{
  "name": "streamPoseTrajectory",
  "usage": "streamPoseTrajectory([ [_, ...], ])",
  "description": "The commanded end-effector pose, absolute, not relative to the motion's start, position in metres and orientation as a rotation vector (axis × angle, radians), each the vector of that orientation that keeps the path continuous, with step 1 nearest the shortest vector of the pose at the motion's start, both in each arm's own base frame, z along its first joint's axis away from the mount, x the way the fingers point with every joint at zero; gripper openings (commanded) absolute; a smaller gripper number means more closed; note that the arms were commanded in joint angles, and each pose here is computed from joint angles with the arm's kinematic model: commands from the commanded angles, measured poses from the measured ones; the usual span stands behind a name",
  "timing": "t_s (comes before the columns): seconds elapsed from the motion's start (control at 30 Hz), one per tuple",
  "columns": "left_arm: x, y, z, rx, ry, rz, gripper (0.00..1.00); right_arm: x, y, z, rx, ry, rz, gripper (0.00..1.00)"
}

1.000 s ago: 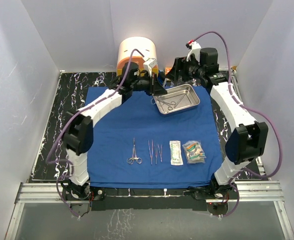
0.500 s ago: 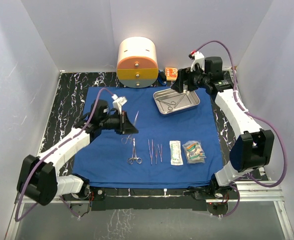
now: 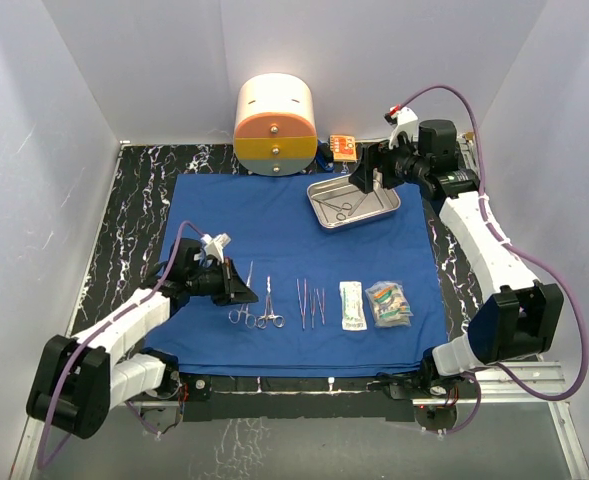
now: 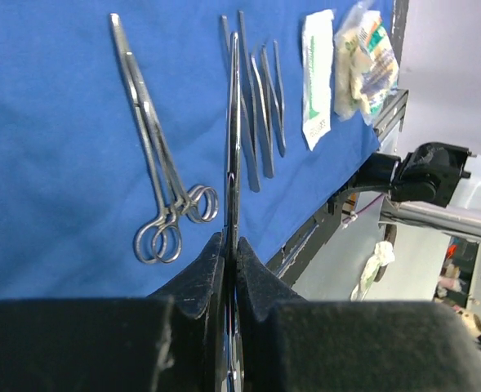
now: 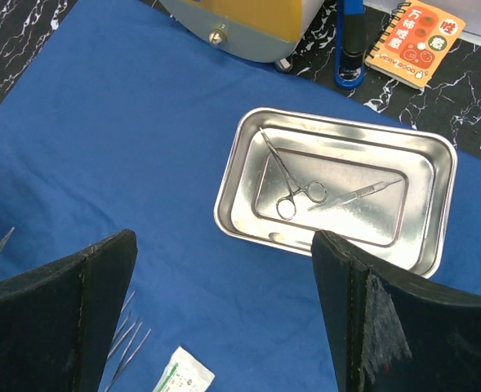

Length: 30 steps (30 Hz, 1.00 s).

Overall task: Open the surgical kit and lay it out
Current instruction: Place the medical item in the surgical kit.

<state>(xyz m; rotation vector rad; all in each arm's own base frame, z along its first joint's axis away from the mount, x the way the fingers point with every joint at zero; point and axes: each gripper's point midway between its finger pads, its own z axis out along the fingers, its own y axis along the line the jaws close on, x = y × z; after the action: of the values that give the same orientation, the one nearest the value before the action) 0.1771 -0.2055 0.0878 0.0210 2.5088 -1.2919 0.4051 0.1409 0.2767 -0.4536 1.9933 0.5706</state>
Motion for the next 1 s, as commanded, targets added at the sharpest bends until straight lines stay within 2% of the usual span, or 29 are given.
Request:
streamPoseTrajectory([
  [0.0,0.182,-0.204,0.082,-0.059,2.565,-1.302,0.0,0.406,0.141,0.287,-0.478,1.936,0.561,0.88],
  [0.97,0.202,-0.189,0.042,-0.213,2.705,-1.227,0.0,0.404,0.148,0.271,-0.477,1.969,0.629,0.88],
])
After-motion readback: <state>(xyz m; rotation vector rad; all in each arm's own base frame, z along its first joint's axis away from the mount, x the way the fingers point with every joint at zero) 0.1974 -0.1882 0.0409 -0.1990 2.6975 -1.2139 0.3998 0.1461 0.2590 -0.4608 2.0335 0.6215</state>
